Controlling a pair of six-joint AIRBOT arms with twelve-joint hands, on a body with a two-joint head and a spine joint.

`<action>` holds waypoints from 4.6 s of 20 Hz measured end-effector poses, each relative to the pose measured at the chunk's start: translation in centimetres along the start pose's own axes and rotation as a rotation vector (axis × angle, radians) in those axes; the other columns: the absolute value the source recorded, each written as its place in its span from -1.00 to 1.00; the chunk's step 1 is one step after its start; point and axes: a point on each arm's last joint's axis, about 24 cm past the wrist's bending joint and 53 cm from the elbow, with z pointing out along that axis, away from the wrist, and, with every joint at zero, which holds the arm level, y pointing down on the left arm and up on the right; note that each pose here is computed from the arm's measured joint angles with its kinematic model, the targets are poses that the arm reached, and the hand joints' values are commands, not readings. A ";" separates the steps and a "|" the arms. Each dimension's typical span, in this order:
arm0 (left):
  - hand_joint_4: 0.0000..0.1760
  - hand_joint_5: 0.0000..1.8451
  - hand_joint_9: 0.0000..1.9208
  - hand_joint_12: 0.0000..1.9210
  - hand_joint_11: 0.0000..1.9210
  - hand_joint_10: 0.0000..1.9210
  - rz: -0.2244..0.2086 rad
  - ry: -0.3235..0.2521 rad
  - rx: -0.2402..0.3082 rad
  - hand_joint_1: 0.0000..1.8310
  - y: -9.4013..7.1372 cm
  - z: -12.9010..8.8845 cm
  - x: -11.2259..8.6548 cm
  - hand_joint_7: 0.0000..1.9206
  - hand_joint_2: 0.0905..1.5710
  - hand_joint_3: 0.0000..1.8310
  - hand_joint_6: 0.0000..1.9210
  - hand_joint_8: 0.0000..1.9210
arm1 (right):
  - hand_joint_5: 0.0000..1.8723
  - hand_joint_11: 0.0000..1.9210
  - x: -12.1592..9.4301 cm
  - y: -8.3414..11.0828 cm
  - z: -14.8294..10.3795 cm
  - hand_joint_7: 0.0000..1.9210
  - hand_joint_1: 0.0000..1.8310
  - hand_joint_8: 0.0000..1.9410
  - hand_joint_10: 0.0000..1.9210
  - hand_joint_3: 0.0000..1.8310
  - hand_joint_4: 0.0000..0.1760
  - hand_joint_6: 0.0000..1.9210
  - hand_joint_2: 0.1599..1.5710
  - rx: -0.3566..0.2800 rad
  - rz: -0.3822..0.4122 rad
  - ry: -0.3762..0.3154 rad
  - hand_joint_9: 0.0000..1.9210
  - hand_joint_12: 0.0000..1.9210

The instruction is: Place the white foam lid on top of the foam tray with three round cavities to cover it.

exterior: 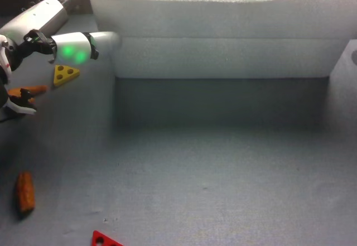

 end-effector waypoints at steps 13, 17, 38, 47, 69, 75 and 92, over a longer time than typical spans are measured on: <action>-0.83 -0.95 -1.00 -0.43 -1.00 -1.00 0.000 -0.024 0.036 -0.51 -0.8 -0.9 -0.9 -1.00 0.31 -1.00 -1.00 -1.00 | -1.00 -1.00 -2.1 2.2 -1.6 -1.00 -0.46 -1.00 -1.00 -1.00 -1.00 -1.00 0.51 -0.078 -0.034 -0.059 -1.00 -1.00; -0.84 -0.95 -1.00 -0.39 -1.00 -1.00 0.011 -0.003 0.047 -0.49 -1.2 -0.9 -0.1 -1.00 0.30 -1.00 -1.00 -1.00 | -1.00 -1.00 -1.9 2.4 -1.6 -1.00 -0.42 -1.00 -1.00 -1.00 -1.00 -1.00 0.48 -0.086 -0.044 -0.051 -1.00 -1.00; -0.86 -0.96 -1.00 -0.45 -1.00 -1.00 -0.004 -0.019 0.054 -0.46 -1.7 0.3 -0.7 -1.00 0.33 -1.00 -1.00 -1.00 | -1.00 -1.00 -1.8 4.2 -0.5 -1.00 -0.33 -1.00 -1.00 -1.00 -1.00 -1.00 0.53 -0.134 -0.031 -0.055 -1.00 -0.62; -0.78 -0.99 -1.00 -0.43 -1.00 -1.00 -0.007 0.005 0.001 -0.49 -0.2 1.2 0.4 -1.00 0.36 -0.99 -1.00 -1.00 | -1.00 -1.00 -2.0 3.7 0.1 -1.00 -0.33 -1.00 -1.00 -1.00 -1.00 -1.00 0.51 -0.117 -0.022 -0.059 -1.00 -0.87; -0.65 -1.00 -1.00 -0.26 -1.00 -1.00 0.003 0.018 -0.043 -0.49 1.5 0.8 0.9 -1.00 0.33 -1.00 -1.00 -1.00 | -1.00 -1.00 -1.0 -0.2 0.0 -1.00 -0.40 -1.00 -1.00 -1.00 -1.00 -1.00 0.47 -0.007 0.015 -0.038 -1.00 -1.00; -0.72 -1.00 -1.00 -0.12 -1.00 -1.00 0.006 0.016 -0.083 -0.50 3.1 -0.3 0.6 -1.00 0.33 -1.00 -1.00 -1.00 | -1.00 -1.00 -1.0 -1.2 -0.4 -1.00 -0.37 -1.00 -1.00 -1.00 -1.00 -1.00 0.48 0.017 0.014 -0.036 -1.00 -1.00; -1.00 -0.96 -1.00 -1.00 -1.00 -1.00 0.060 0.121 0.142 -0.45 -3.4 -8.6 2.8 -1.00 0.40 -0.99 -1.00 -1.00 | -1.00 -0.97 3.5 3.6 -8.9 -1.00 -0.63 -1.00 -1.00 -0.98 -1.00 -1.00 0.55 -0.168 -0.097 0.081 -1.00 -0.98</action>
